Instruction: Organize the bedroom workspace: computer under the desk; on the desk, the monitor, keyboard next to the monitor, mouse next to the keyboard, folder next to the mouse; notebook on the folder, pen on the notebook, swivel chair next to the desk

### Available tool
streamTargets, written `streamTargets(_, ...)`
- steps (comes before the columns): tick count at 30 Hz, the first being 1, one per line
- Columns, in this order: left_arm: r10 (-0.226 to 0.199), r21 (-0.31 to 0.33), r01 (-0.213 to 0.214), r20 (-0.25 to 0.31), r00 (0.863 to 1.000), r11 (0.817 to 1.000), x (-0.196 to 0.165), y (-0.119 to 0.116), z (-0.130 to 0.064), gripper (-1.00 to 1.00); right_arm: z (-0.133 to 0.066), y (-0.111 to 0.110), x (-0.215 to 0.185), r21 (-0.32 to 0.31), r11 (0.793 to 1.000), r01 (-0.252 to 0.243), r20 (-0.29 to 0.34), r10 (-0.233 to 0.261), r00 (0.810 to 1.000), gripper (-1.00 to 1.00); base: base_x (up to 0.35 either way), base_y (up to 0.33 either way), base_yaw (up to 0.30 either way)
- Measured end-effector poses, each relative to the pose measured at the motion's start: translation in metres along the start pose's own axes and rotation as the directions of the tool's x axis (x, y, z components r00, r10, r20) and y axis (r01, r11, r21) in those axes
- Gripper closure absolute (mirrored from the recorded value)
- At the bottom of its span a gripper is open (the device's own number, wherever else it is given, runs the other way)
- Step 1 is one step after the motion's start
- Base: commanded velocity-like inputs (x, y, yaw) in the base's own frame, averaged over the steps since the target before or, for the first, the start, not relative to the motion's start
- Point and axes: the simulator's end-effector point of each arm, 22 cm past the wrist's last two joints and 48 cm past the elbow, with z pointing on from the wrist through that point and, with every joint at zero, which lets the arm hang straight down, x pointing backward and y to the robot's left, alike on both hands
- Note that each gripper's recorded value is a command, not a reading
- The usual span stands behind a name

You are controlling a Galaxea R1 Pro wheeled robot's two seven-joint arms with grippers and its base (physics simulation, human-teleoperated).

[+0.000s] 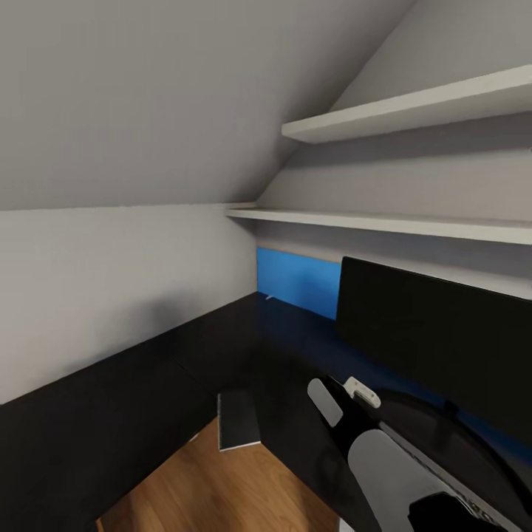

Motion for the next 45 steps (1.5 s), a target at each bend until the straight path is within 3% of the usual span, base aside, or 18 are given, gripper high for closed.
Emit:
streamTargets(31,0.0,0.002,0.0,0.0,1.0,1.0,0.02,0.013,0.046,-1.0,0.036,-0.008,0.031,0.009,1.0,0.02,0.029,-0.02,0.999,1.0,0.0,0.0,-0.005)
streamTargets(45,-0.001,0.001,0.001,0.001,1.0,1.0,0.024,0.016,0.056,-1.0,0.043,-0.01,0.039,0.009,1.0,0.022,0.026,-0.023,0.999,1.0,0.0,0.0,0.0)
